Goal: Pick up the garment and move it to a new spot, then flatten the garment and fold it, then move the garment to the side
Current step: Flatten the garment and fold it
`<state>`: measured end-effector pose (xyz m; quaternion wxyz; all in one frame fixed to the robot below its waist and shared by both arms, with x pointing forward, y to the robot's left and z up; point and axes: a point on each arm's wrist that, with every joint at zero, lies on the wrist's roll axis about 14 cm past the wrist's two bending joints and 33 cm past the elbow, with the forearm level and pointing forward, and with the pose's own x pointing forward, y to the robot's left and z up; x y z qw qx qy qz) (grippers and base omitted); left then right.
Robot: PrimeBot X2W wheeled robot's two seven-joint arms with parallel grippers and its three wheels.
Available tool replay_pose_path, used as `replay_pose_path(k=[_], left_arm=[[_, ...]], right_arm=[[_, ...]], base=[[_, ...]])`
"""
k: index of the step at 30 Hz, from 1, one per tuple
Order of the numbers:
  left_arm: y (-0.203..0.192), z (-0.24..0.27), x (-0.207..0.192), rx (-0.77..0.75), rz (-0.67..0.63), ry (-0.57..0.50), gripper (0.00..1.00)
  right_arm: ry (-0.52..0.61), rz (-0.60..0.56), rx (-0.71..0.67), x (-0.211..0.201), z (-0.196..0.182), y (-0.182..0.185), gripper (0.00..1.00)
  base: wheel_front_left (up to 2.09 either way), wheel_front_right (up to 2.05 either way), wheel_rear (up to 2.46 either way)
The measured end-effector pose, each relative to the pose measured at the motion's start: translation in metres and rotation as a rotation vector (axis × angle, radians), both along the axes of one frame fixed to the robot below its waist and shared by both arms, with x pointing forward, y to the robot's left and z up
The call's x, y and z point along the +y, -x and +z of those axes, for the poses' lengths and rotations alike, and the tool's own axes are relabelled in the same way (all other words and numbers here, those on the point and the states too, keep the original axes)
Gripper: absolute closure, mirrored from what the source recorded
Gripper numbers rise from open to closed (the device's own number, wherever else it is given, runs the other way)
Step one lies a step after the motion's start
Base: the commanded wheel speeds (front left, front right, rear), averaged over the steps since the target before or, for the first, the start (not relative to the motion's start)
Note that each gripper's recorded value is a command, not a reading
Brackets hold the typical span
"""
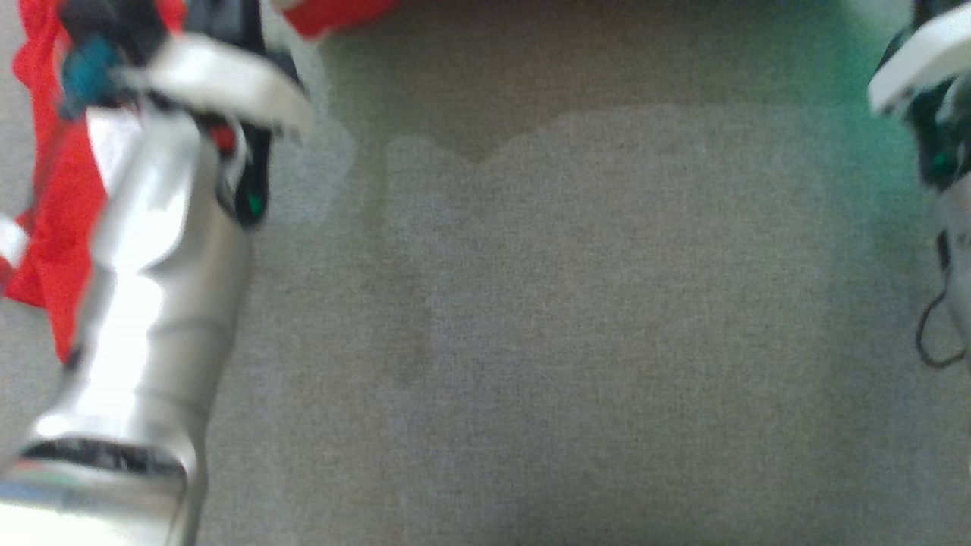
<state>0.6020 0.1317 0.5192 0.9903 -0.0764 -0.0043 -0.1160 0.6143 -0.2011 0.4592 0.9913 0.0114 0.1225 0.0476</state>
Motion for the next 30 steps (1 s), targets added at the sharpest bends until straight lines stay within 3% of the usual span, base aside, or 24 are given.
replay_pose_path(k=[9,17,30], left_arm=[[0.074,-0.049,0.003,0.119,-0.038,-0.052,1.0],[0.141,-0.066,-0.005,0.154,-0.115,-0.108,1.0],[0.237,-0.059,-0.021,0.201,-0.167,-0.084,1.0]], right_arm=[[0.041,0.061,0.226,-0.005,-0.042,0.065,1.0],[0.079,0.132,0.278,-0.01,-0.031,0.11,1.0],[0.071,0.228,0.399,-0.011,-0.034,0.199,1.0]], base=[[0.0,0.0,0.0],[0.0,0.0,0.0],[0.0,0.0,0.0]])
